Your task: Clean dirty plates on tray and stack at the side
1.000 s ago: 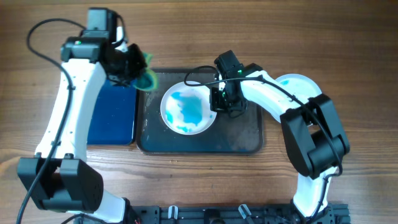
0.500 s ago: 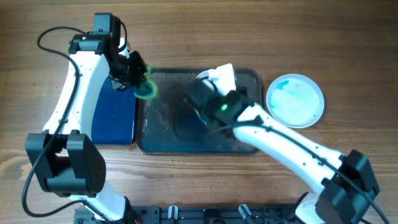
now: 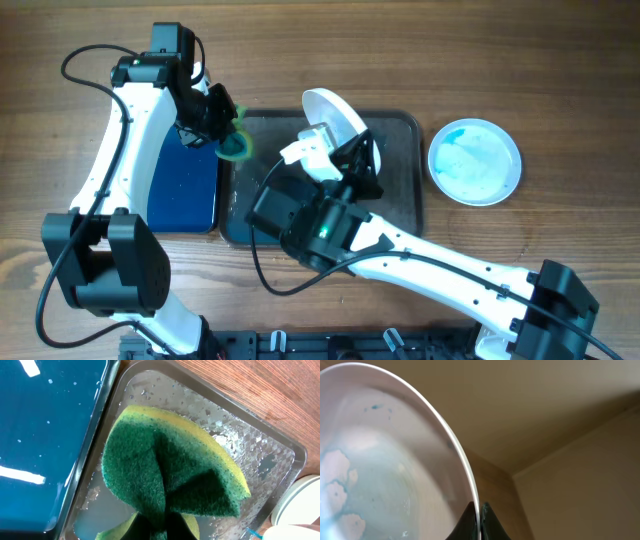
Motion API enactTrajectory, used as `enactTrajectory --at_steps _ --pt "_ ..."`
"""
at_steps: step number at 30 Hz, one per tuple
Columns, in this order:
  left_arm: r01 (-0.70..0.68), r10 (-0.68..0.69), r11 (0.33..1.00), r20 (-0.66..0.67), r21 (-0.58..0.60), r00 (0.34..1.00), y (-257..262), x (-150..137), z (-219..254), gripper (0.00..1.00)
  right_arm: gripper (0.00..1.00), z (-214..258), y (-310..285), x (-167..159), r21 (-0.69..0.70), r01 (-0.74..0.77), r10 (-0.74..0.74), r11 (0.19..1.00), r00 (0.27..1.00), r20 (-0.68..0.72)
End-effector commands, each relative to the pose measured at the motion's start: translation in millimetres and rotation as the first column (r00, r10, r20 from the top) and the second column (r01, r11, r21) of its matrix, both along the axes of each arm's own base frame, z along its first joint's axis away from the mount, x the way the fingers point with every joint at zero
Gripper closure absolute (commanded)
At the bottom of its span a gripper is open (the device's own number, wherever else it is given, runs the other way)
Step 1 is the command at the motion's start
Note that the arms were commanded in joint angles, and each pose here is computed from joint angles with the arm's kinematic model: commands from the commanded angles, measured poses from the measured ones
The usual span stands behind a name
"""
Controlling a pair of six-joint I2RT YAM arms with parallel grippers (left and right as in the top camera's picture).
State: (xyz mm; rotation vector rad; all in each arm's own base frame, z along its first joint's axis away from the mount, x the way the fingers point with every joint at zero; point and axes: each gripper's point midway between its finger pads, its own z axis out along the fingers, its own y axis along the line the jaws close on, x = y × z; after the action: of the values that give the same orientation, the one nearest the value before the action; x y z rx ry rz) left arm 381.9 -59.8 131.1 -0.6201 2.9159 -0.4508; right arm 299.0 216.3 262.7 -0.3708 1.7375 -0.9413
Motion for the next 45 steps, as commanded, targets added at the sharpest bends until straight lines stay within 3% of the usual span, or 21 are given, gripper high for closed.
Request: enactTrajectory --at_steps 1,3,6,9,13,18,24,28,31,37,38,39,40,42,45 --pt "0.021 -0.021 1.0 -0.005 0.016 1.0 1.4 -1.1 -4.1 0.96 0.96 5.9 1.0 -2.9 0.013 -0.018 0.018 1.0 1.0 -0.012" --pt "0.022 -0.021 1.0 -0.005 0.015 1.0 1.3 -1.1 -4.0 0.96 0.96 -37.6 15.1 -3.1 0.154 -0.072 0.107 0.985 0.967 -0.231" --pt "0.022 -0.021 1.0 -0.007 0.015 1.0 1.3 -1.7 -4.1 0.96 0.96 -84.2 23.5 -4.9 0.43 0.032 0.173 0.902 0.886 -0.429" --pt "0.021 -0.021 1.0 -0.006 0.015 1.0 1.2 -1.3 -4.1 0.96 0.96 -102.2 17.9 1.2 0.573 0.164 0.222 0.803 0.81 -0.543" --pt "0.021 -0.021 1.0 -0.006 0.015 1.0 1.3 -1.5 -4.1 0.96 0.96 -88.9 -30.3 27.4 0.737 0.357 0.296 0.574 0.749 -0.593" --pt "0.022 -0.022 1.0 -0.007 0.015 1.0 1.3 -1.6 -4.1 0.96 0.96 -70.4 -181.7 50.9 0.789 0.569 0.114 0.233 0.79 -0.603" --pt "0.022 -0.022 1.0 -0.005 0.016 1.0 1.3 -1.2 -4.1 0.96 0.96 -115.6 -321.7 22.6 0.689 0.722 -0.168 0.065 0.689 -0.705" --pt "0.022 -0.022 1.0 -0.003 0.016 1.0 1.4 -0.8 -4.0 0.96 0.95 -153.3 -346.9 11.5 0.657 0.754 -0.198 0.009 0.646 -0.738" --pt "0.023 -0.023 0.999 -0.003 0.036 1.0 4.6 -0.7 -4.8 0.96 0.96 -173.5 -333.0 16.4 0.659 0.752 -0.122 0.014 0.655 -0.746" --pt "0.029 -0.029 0.999 -0.002 0.036 1.0 4.5 -0.8 -4.8 0.96 0.96 -222.1 -298.9 4.1 0.553 0.833 -0.03 0.009 0.553 -0.832" --pt "0.029 -0.029 0.999 -0.002 0.036 1.0 4.5 -0.8 -4.8 0.96 0.9 -224.4 -295.2 3.1 0.545 0.839 -0.021 0.015 0.545 -0.838" --pt "0.03 -0.03 0.999 -0.001 0.037 1.0 4.5 -0.8 -4.8 0.96 0.72 -225.0 -291.8 3.5 0.542 0.84 -0.015 0.023 0.542 -0.84" --pt "0.039 -0.04 0.998 0.001 0.039 0.999 4.5 -0.8 -4.8 0.96 0.62 -222.2 -287.7 5.9 0.548 0.837 -0.01 -0.002 0.548 -0.837" --pt "0.041 -0.041 0.998 -0.002 0.042 0.999 5.9 -1.6 -5.1 0.96 0.59 -210.8 -279.5 11.7 0.562 0.825 0.026 -0.052 0.564 -0.825" --pt "0.076 -0.076 0.996 0.003 0.051 0.997 8.6 -2.5 -5.2 0.96 0.57 -173.9 -280.0 26.3 0.607 0.794 0.036 -0.046 0.608 -0.793"
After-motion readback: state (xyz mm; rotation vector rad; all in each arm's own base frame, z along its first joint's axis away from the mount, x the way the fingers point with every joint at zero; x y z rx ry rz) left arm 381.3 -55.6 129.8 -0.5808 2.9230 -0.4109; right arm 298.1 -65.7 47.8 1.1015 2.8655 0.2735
